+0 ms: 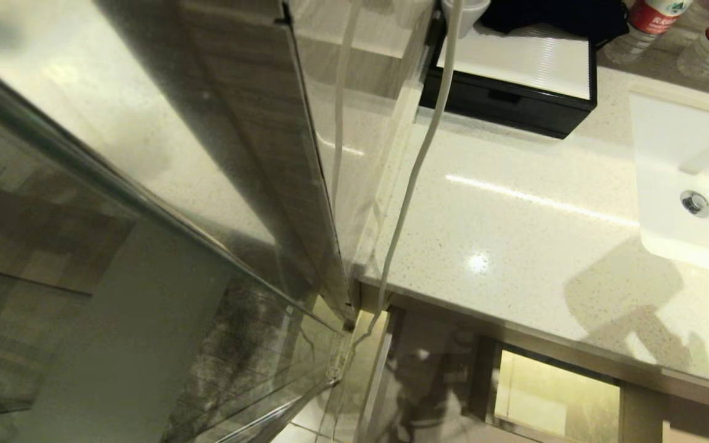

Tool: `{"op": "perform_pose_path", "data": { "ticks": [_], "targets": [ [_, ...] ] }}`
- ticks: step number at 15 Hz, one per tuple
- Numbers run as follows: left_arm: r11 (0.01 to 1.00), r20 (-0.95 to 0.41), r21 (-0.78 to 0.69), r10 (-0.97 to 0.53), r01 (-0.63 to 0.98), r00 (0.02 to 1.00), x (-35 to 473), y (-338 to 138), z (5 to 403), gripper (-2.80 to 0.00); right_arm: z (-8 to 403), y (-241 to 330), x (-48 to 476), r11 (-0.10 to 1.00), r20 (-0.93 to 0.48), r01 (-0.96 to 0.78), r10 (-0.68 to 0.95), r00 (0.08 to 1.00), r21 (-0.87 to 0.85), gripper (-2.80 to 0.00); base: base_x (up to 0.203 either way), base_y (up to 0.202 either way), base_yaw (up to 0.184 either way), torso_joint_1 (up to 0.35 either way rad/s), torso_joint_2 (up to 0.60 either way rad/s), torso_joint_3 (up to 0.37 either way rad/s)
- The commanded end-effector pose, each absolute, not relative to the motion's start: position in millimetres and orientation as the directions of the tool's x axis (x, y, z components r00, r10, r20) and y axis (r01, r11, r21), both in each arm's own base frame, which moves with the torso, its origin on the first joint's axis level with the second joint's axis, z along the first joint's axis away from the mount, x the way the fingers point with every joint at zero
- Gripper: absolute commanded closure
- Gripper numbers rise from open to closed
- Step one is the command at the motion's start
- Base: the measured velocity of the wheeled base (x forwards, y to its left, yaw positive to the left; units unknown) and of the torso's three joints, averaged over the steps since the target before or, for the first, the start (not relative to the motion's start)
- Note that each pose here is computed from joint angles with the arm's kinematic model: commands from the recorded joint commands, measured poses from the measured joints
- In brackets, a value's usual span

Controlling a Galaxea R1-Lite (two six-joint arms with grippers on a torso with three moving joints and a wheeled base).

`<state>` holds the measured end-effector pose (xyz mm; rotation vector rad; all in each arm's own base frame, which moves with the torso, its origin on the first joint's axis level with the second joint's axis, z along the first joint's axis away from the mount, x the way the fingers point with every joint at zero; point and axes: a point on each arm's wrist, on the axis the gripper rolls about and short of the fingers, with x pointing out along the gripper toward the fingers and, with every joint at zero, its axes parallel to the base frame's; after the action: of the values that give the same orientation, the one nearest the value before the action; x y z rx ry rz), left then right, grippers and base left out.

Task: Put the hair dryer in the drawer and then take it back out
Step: Place it on the countertop

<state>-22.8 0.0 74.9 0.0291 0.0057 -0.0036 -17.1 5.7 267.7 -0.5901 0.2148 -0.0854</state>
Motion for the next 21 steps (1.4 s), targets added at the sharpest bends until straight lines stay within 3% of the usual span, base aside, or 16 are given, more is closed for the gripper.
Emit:
{"op": "perform_pose_path", "data": {
  "ticks": [1, 4, 9, 16, 21],
  "targets": [
    [1.000, -0.008, 0.029, -0.003, 0.003, 1.000, -23, 0, 74, 0.00, 280, 4, -9, 0.807, -0.227, -0.024, -0.137, 0.964, -0.590, 0.00, 0.000, 0.000, 0.000, 0.051, -0.05, 0.017],
    [1.000, -0.008, 0.029, -0.003, 0.003, 1.000, -23, 0, 74, 0.00, 293, 0, 13, 0.809, -0.276, -0.103, -0.076, 0.958, -0.579, 0.00, 0.000, 0.000, 0.000, 0.007, -0.01, 0.002],
    [1.000, -0.008, 0.029, -0.004, 0.004, 1.000, -23, 0, 74, 0.00, 303, 1, 80, 0.753, -0.392, -0.438, 0.258, 0.883, -0.491, 0.00, 0.000, 0.000, 0.000, 0.000, 0.00, 0.000],
    [1.000, -0.008, 0.029, -0.003, 0.003, 1.000, -23, 0, 74, 0.00, 330, 20, 190, 0.641, -0.418, -0.631, 0.476, 0.774, -0.437, 0.00, 0.000, 0.000, 0.000, 0.000, 0.00, 0.000],
    [1.000, -0.008, 0.029, -0.003, 0.003, 1.000, -23, 0, 74, 0.00, 323, 45, 227, 0.551, -0.463, -0.733, 0.569, 0.680, -0.400, 0.00, 0.000, 0.000, 0.000, 0.000, 0.00, 0.000]
  ]
}}
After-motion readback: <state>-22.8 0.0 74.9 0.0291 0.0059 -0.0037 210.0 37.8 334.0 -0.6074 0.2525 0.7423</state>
